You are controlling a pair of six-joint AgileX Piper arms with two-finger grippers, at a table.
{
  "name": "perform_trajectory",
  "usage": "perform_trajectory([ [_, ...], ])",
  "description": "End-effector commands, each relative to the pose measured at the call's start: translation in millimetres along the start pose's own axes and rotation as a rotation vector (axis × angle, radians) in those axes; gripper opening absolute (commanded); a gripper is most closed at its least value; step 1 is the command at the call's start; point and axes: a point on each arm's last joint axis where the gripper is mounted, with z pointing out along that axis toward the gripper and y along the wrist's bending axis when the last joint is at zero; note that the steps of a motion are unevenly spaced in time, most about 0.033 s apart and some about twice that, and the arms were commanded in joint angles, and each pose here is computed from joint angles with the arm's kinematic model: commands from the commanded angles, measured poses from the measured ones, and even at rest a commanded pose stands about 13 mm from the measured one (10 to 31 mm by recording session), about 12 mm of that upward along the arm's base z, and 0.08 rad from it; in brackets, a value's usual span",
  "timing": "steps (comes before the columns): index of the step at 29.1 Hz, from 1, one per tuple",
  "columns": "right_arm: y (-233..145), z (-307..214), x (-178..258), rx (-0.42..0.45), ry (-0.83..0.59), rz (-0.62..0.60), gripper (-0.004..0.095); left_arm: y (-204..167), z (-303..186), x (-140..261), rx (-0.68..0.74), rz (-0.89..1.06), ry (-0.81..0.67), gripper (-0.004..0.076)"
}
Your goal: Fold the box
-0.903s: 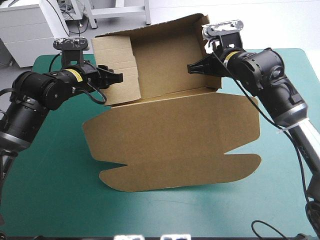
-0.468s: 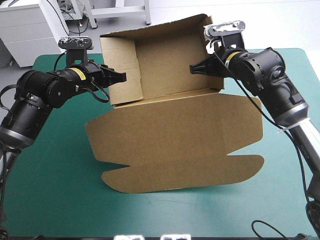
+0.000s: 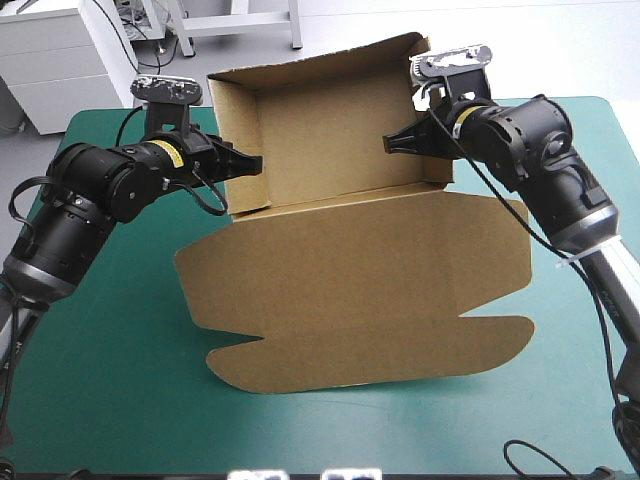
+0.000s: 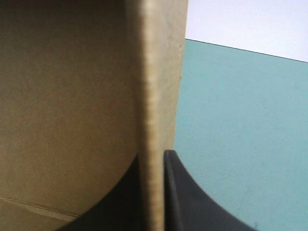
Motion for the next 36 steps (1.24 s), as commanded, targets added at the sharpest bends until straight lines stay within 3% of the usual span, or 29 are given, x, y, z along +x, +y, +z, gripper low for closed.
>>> perform_trajectory([
  [1, 10.2, -33.3, -16.4, -0.119, -0.137, 0.009, -0.0018, -7.0, -11.0, -8.9, 0.035, 0.018, -0.064, -0.0008],
  [10, 11.5, -5.3, 2.4, -0.087, 0.077, -0.044, -0.0019, -2.4, 29.1, 14.7, -0.043, 0.1, 0.204, -0.0008],
  [23, 28.0, 48.4, 22.9, -0.177, 0.271, 0.003, -0.0019, 3.0, 58.5, 21.6, -0.119, 0.203, 0.387, 0.0002],
  [25, 29.3, 49.2, 23.0, -0.189, 0.271, 0.011, -0.0019, 3.2, 62.3, 21.2, -0.118, 0.201, 0.428, 0.0057],
  [31, 29.6, 48.0, 23.9, -0.194, 0.284, 0.014, -0.0019, 13.0, 66.7, 19.9, -0.125, 0.113, 0.465, 0.0395],
  [36, 30.1, 48.1, 23.0, -0.199, 0.274, 0.018, -0.0019, 13.9, 67.8, 18.9, -0.041, -0.002, 0.461, 0.0425],
])
